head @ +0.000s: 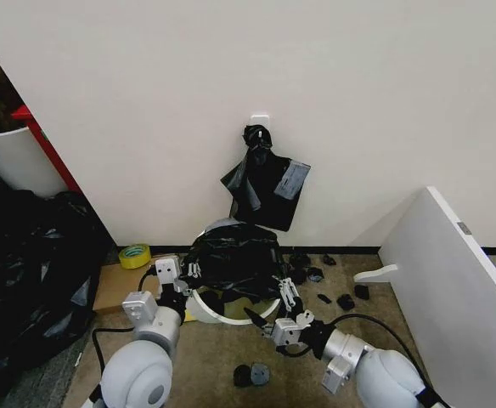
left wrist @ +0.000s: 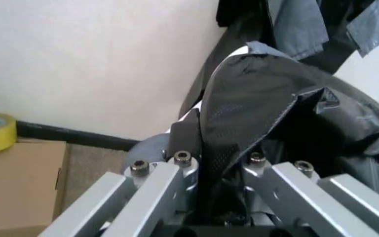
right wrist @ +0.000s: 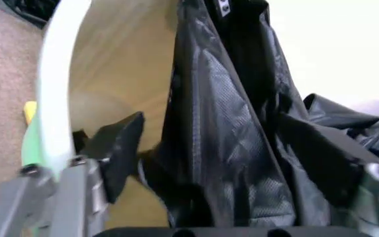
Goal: Place the garbage bag over the trash bin.
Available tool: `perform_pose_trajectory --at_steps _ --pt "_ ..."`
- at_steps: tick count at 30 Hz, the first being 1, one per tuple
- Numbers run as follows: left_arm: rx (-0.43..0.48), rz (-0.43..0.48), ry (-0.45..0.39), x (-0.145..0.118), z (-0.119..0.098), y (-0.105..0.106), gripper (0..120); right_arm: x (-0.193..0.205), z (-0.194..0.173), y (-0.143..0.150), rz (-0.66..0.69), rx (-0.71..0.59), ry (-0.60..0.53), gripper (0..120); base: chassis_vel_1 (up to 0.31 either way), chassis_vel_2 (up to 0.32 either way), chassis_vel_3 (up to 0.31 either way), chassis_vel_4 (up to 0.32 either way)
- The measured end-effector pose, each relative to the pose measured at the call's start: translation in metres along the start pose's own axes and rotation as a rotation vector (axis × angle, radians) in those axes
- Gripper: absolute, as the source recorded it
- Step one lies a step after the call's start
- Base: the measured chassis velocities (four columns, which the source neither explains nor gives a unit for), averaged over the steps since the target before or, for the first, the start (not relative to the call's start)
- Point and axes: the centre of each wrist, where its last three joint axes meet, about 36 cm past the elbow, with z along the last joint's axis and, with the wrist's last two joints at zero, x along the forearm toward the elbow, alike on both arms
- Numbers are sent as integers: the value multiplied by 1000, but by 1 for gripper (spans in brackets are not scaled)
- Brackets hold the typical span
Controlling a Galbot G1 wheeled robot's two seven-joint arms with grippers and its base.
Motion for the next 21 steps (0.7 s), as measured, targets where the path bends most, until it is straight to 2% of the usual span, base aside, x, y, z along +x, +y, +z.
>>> perform_pose_trajectory --at_steps 4,8,12,14,19,21 --pt "-2 -3 -2 -1 1 1 4 0 0 1 25 57 -10 59 0 0 0 0" --pt "-5 -6 -3 -1 0 2 4 0 -1 0 45 69 -11 52 0 0 0 0" --pt "-8 -8 -5 0 -1 4 4 1 -4 -1 66 81 -18 35 0 0 0 0" --pt "-8 -8 -4 0 -1 4 4 2 -5 -1 69 82 -21 32 0 0 0 0" --pt "-8 -17 -1 -1 1 6 4 4 -6 -2 79 86 -28 10 0 0 0 0" --pt "-8 -20 0 -2 2 7 4 5 -6 -3 80 87 -29 7 0 0 0 0"
